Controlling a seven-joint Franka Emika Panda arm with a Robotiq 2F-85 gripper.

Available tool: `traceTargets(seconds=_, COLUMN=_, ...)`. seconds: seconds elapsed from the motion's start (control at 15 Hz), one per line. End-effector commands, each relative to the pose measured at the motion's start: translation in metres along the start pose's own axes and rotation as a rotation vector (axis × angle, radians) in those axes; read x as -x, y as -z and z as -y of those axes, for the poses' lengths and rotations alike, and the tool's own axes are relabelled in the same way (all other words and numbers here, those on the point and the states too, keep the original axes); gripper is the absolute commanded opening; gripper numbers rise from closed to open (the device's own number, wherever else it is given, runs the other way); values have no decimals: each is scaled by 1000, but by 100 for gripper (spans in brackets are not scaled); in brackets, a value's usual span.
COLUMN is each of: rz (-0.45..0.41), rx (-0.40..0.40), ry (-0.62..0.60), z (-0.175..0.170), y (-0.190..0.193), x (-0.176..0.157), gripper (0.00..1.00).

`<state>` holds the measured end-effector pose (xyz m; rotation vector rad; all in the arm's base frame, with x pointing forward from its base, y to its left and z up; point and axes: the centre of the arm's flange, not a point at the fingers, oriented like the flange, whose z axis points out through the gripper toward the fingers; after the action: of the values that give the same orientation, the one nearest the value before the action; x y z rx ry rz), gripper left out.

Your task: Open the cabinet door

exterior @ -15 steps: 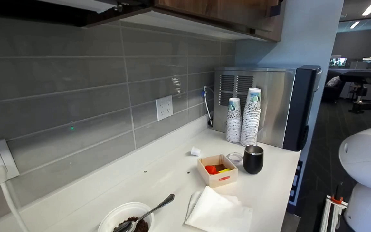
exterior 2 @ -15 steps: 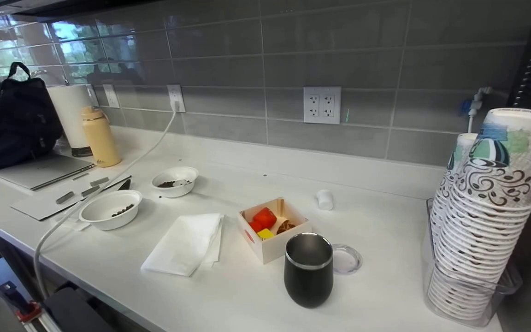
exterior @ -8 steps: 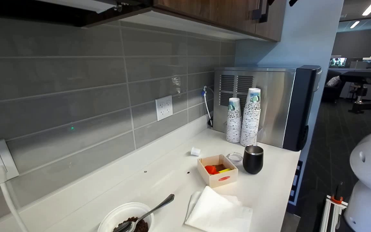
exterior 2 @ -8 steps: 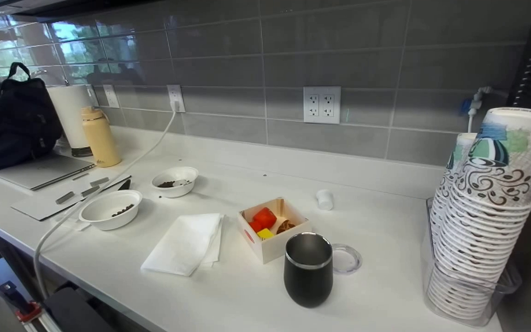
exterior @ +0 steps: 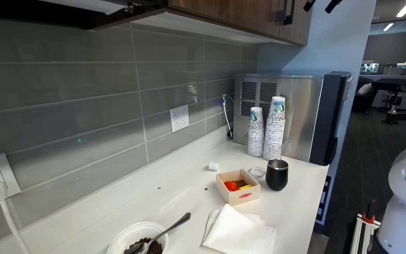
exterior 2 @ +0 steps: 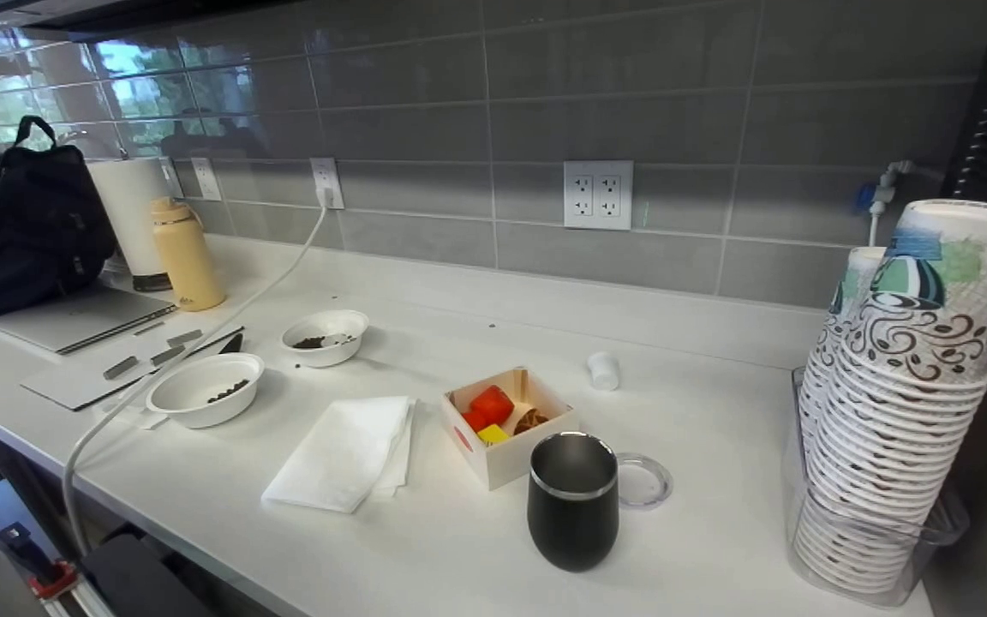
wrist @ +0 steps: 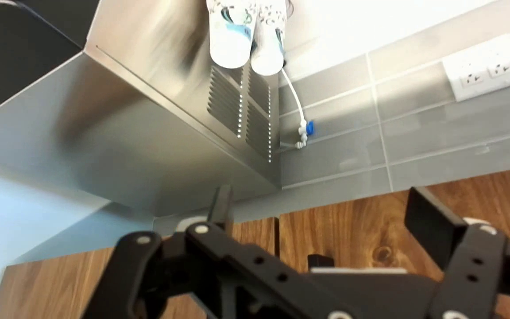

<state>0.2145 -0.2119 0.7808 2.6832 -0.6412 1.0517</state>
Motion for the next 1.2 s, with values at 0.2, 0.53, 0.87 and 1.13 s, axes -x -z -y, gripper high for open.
traceTargets(seconds=0.2, rz=224, rx=-21, ry=123, z=17, y=7, x=29, gripper=100)
traceTargets(seconds=0.53, rz=398, rx=-128, ry=297, z=24, y=-13, x=51, gripper=100)
traceTargets(seconds=0.87, rz=544, rx=-239, ry=466, z=23, y=-33, x=80, gripper=100)
traceTargets(seconds=1.13, rz=625, rx=-309, ry=576, z=40, y=-46, x=102, gripper=100)
